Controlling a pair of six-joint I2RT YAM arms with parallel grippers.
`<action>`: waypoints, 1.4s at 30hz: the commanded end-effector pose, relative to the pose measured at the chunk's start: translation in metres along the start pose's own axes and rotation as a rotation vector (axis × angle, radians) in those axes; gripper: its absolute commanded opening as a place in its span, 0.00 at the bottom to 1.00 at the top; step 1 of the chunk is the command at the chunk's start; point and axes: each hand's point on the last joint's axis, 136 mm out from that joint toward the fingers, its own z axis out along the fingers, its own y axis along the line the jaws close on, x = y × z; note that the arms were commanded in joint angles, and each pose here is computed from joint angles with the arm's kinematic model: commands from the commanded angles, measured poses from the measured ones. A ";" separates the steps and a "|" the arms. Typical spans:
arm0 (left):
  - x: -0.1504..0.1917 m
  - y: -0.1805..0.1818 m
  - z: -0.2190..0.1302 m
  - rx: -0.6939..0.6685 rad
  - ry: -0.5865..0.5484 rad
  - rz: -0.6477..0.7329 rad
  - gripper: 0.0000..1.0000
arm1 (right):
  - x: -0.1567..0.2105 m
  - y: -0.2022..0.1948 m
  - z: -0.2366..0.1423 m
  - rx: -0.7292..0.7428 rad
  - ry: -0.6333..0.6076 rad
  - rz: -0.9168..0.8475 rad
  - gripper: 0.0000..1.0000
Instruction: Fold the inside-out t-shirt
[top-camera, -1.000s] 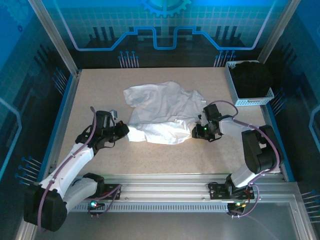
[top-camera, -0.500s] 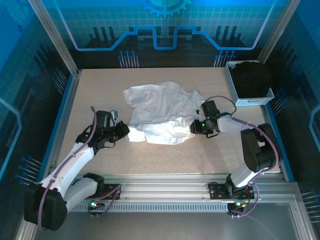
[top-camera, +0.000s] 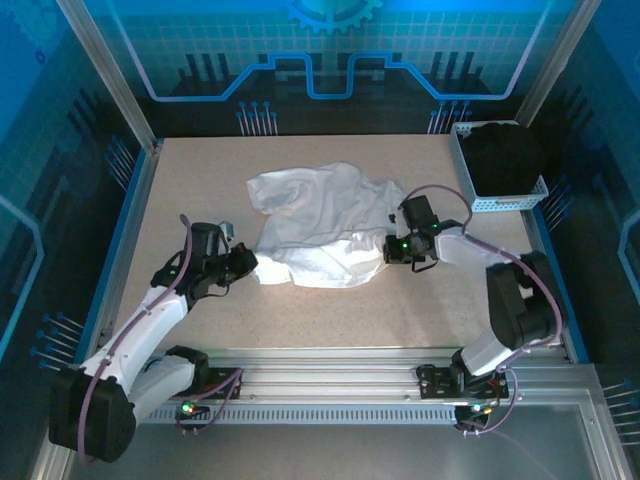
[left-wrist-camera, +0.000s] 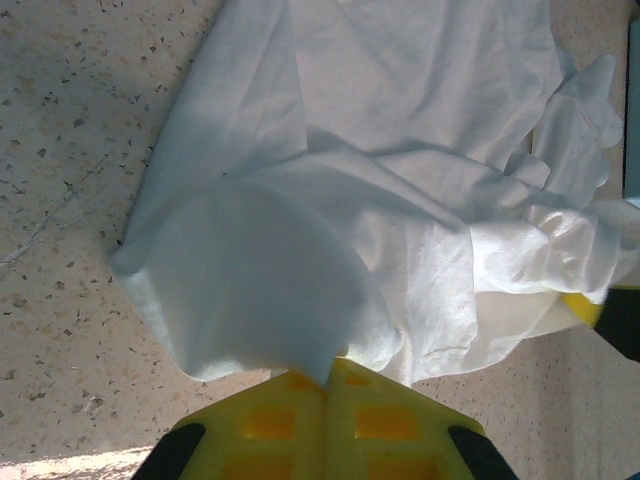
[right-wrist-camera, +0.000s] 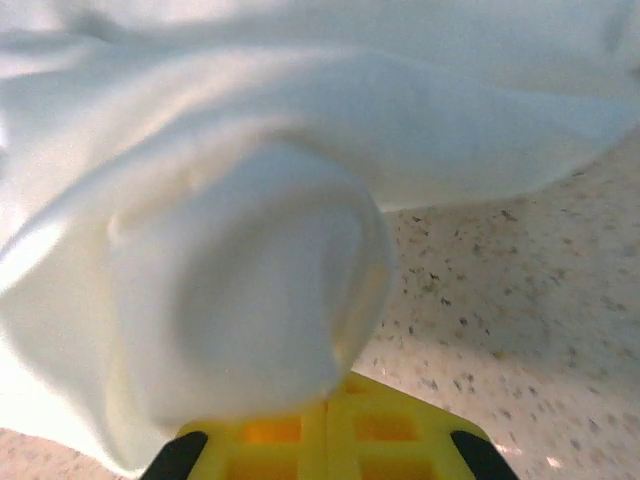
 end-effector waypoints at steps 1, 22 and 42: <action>-0.014 -0.011 -0.010 0.048 -0.050 -0.006 0.00 | 0.009 0.008 -0.036 -0.036 -0.038 -0.021 0.02; -0.129 -0.168 -0.336 0.337 -0.840 0.163 0.00 | -0.042 0.122 -0.448 -0.320 -1.003 -0.246 0.00; -0.315 -0.246 -0.309 0.250 -0.968 0.215 0.00 | -0.253 0.154 -0.492 -0.196 -1.340 -0.299 0.00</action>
